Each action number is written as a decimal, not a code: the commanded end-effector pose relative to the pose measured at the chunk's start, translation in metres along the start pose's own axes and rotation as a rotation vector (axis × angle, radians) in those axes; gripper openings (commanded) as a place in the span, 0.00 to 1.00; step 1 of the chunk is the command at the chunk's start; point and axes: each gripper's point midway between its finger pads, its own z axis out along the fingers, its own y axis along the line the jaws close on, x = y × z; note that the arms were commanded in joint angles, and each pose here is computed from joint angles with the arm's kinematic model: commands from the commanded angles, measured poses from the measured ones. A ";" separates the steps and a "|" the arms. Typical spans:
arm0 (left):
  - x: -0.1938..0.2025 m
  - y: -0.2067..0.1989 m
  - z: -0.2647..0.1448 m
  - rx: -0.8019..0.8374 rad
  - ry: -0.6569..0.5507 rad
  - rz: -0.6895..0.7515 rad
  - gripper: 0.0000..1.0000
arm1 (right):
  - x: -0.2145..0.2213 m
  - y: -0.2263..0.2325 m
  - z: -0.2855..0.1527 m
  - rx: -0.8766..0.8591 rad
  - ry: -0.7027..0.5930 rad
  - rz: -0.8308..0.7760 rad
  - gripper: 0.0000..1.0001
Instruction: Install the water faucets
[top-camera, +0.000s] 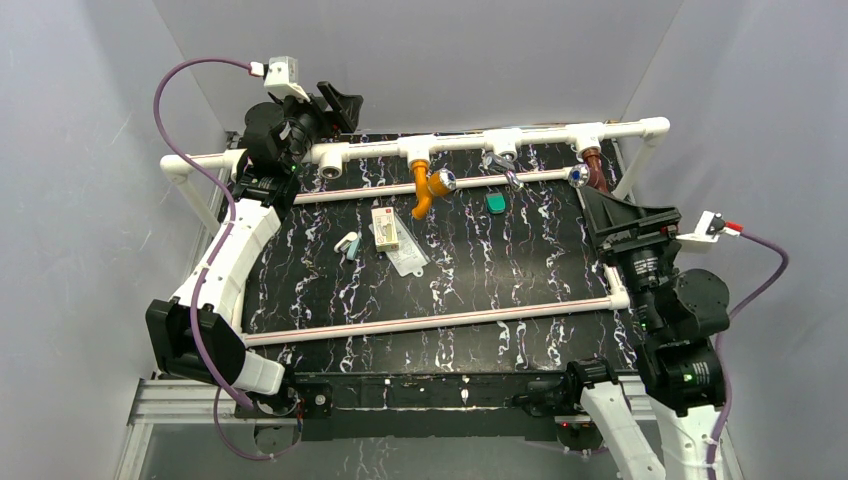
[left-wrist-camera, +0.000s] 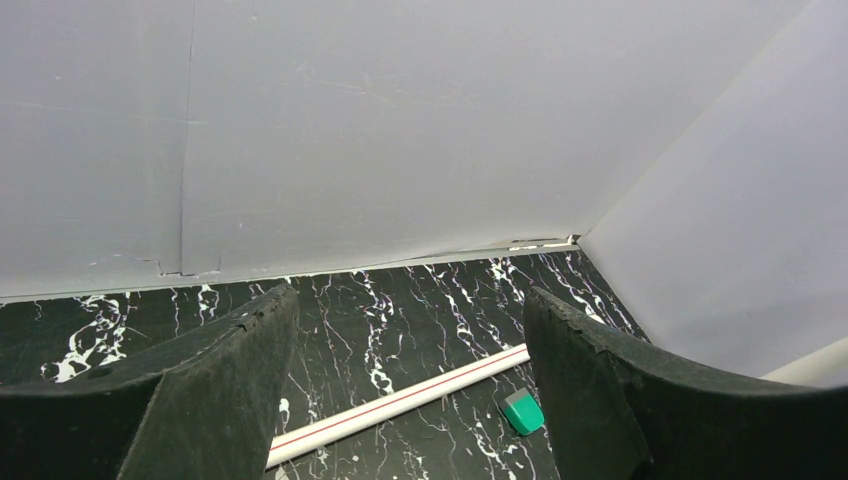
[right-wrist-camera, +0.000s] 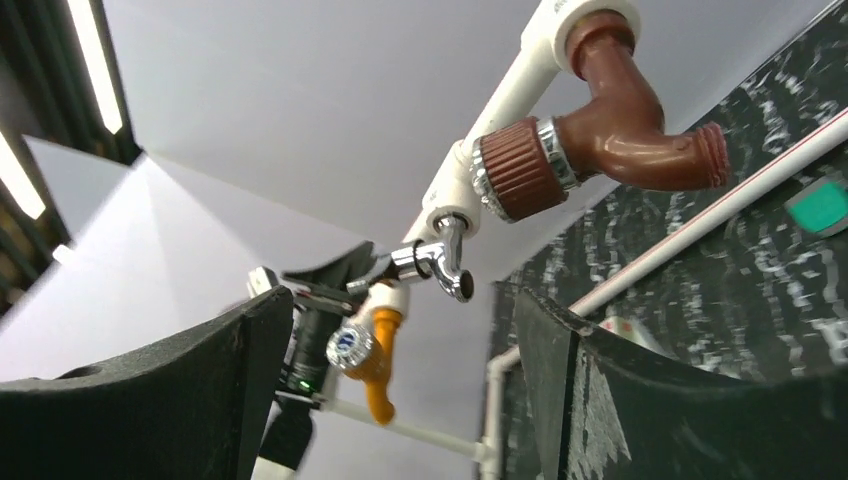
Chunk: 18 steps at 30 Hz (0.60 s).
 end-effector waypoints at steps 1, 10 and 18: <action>0.186 0.072 -0.033 -0.223 0.556 -0.069 0.79 | 0.008 -0.003 -0.013 -0.012 0.089 -0.385 0.88; 0.188 0.072 -0.033 -0.221 0.561 -0.075 0.79 | -0.022 -0.012 -0.017 0.002 0.076 -1.078 0.87; 0.187 0.072 -0.034 -0.224 0.559 -0.072 0.79 | -0.033 -0.006 -0.008 -0.123 0.048 -1.604 0.88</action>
